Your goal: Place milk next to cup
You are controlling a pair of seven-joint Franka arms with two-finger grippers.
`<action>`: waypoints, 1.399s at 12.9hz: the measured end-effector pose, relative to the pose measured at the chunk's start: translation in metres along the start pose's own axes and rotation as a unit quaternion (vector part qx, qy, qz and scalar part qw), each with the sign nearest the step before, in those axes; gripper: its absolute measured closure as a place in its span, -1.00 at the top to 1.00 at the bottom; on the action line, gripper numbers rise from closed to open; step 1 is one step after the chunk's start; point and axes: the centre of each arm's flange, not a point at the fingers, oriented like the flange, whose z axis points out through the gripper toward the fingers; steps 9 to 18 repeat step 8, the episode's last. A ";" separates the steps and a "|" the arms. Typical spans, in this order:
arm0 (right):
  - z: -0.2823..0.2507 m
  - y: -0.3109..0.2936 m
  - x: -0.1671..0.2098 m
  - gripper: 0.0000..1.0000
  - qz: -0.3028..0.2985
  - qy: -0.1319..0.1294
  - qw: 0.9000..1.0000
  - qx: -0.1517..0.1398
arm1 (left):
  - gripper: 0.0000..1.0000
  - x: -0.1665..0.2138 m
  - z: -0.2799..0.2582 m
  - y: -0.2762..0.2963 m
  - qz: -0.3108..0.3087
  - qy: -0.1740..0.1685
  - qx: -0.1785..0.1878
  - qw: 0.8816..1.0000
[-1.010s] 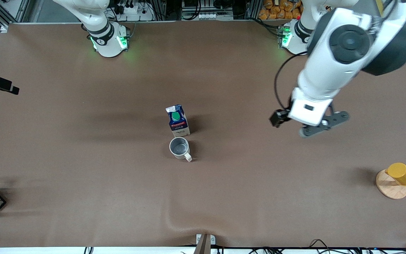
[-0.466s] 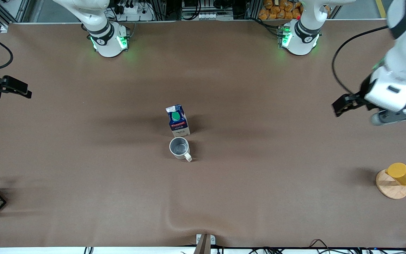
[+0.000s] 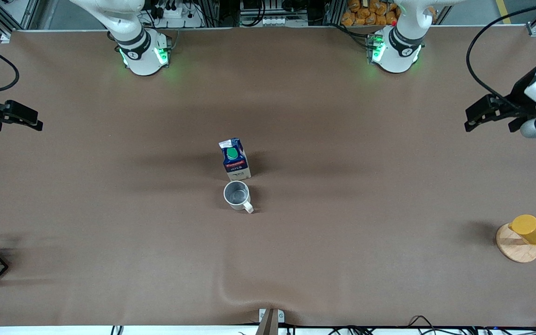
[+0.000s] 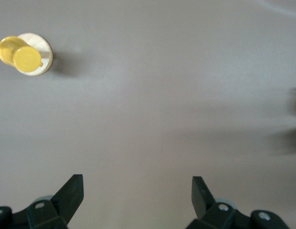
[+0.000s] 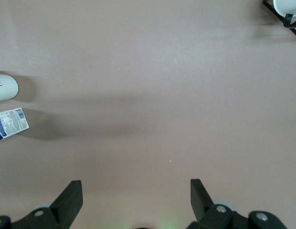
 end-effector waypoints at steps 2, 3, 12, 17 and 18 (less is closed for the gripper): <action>0.002 0.001 0.000 1.00 0.001 -0.002 1.000 0.000 | 1.00 -0.014 -0.003 0.003 0.001 -0.011 -0.005 1.000; 0.004 0.001 0.000 1.00 0.001 -0.004 1.000 0.000 | 1.00 -0.019 -0.003 0.004 0.002 -0.013 -0.005 1.000; 0.022 0.001 0.005 1.00 0.001 -0.009 1.000 0.000 | 1.00 -0.021 0.007 0.000 -0.002 -0.023 -0.003 1.000; 0.022 0.001 0.005 1.00 0.001 -0.009 1.000 0.000 | 1.00 -0.021 0.007 0.000 -0.002 -0.023 -0.003 1.000; 0.022 0.001 0.005 1.00 0.001 -0.009 1.000 0.000 | 1.00 -0.021 0.007 0.000 -0.002 -0.023 -0.003 1.000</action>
